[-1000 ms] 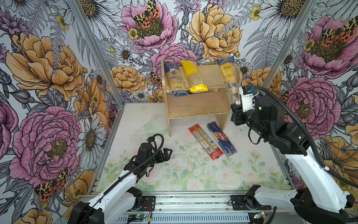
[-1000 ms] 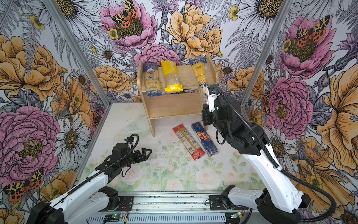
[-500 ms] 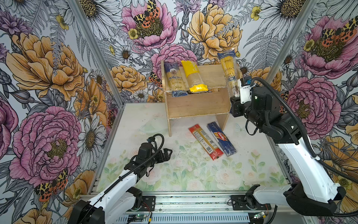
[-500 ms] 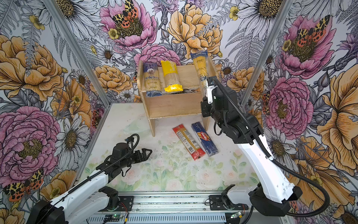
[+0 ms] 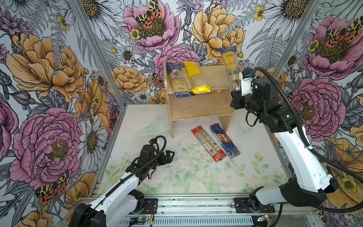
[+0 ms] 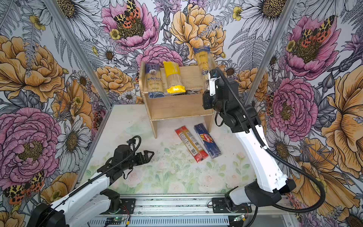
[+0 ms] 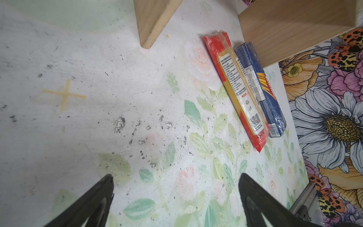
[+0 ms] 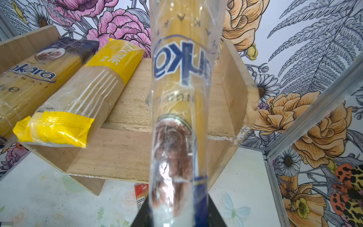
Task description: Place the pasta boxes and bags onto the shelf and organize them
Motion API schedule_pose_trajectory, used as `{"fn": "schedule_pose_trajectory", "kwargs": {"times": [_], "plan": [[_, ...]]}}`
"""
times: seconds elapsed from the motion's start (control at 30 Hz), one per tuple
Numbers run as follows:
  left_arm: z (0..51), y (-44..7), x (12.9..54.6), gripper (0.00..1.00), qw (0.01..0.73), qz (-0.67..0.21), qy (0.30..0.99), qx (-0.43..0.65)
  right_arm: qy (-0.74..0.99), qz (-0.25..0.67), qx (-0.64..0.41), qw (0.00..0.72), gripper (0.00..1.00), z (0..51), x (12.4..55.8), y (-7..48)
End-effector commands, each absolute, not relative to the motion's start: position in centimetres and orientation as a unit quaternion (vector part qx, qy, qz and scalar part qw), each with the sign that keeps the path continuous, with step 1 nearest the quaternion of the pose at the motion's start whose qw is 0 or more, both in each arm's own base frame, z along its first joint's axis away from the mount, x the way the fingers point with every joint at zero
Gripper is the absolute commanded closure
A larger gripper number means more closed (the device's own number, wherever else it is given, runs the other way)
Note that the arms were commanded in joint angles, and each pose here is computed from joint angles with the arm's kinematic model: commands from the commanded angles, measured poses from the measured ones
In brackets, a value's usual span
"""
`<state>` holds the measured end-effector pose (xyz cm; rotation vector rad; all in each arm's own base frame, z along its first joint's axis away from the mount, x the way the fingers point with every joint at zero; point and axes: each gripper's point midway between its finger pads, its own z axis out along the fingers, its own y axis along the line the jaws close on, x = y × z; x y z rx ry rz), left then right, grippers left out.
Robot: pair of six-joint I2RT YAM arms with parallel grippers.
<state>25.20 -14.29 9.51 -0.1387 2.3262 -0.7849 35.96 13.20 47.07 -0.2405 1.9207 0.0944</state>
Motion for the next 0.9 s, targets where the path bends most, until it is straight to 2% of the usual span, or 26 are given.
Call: {"fn": "schedule_pose_trajectory", "kwargs": {"times": [0.0,0.87], "plan": [[10.4,-14.7,25.3,0.01,0.346,-0.309,0.885,-0.041,0.742,0.088,-0.071,0.661,1.0,54.5,35.7,13.1],[10.3,-14.6,25.4,0.01,0.343,-0.306,0.887,-0.034,0.731,0.103,-0.082,0.669,1.0,54.9,38.3,14.0]]}}
